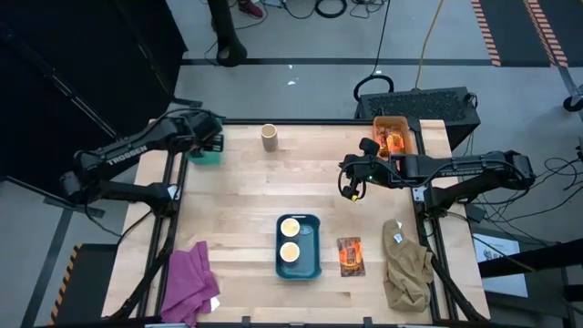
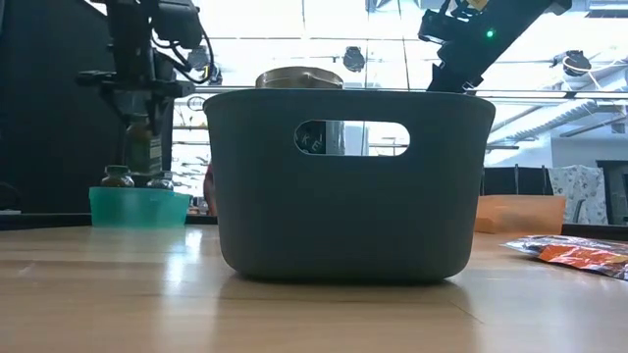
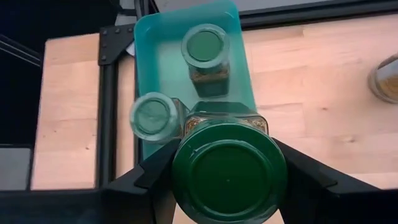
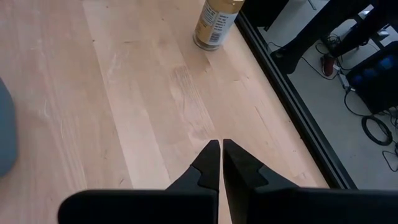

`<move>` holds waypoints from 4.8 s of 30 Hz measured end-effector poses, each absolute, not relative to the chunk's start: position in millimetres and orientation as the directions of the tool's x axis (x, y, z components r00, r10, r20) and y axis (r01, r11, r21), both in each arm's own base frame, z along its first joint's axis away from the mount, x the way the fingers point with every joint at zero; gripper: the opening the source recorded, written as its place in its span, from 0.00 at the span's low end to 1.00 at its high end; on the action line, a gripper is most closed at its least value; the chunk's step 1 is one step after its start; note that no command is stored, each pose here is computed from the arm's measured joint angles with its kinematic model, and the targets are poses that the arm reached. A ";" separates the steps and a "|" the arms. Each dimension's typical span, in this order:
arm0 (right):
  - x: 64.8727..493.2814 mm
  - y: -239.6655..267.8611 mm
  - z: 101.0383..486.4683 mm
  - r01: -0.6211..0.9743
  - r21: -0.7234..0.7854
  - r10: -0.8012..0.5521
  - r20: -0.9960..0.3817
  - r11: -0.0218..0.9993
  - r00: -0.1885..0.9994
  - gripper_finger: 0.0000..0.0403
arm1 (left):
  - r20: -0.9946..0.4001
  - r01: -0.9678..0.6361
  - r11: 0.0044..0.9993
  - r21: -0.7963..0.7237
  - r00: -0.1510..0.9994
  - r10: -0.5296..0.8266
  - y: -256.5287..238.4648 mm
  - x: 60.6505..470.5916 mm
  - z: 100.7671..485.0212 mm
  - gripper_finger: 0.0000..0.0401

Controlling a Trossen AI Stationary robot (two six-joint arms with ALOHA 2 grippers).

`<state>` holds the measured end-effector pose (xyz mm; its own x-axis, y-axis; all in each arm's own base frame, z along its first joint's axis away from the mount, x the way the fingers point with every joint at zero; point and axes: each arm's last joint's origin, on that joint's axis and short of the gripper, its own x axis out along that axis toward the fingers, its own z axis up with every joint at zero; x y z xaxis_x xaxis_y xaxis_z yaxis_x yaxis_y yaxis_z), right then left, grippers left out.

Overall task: Sort spices by type
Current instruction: Put the green seasoning bottle into the light blue bin

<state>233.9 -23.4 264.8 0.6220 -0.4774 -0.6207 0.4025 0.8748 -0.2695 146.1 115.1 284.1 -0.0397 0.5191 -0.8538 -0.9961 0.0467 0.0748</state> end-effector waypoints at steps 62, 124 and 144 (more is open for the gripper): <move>233.5 -23.4 264.1 0.401 -0.271 -0.477 -0.625 0.875 0.618 0.00 | -0.934 -0.992 0.087 0.090 -0.054 0.354 168.2 148.2 253.5 0.52; 233.0 -23.3 263.8 0.399 -0.274 -0.477 -0.629 0.875 0.614 0.00 | -0.924 -0.990 0.100 0.097 -0.052 0.378 173.4 142.9 229.4 0.58; 233.0 -23.3 263.8 0.399 -0.274 -0.477 -0.629 0.875 0.614 0.00 | -0.925 -0.989 0.107 0.100 -0.053 0.377 173.3 142.8 229.4 0.58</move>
<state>233.0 -23.3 263.8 0.6143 -0.4768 -0.6287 0.3993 0.8751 -0.2735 142.8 173.3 229.4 -0.0529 0.3766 -0.9249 -0.9893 0.1066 0.0999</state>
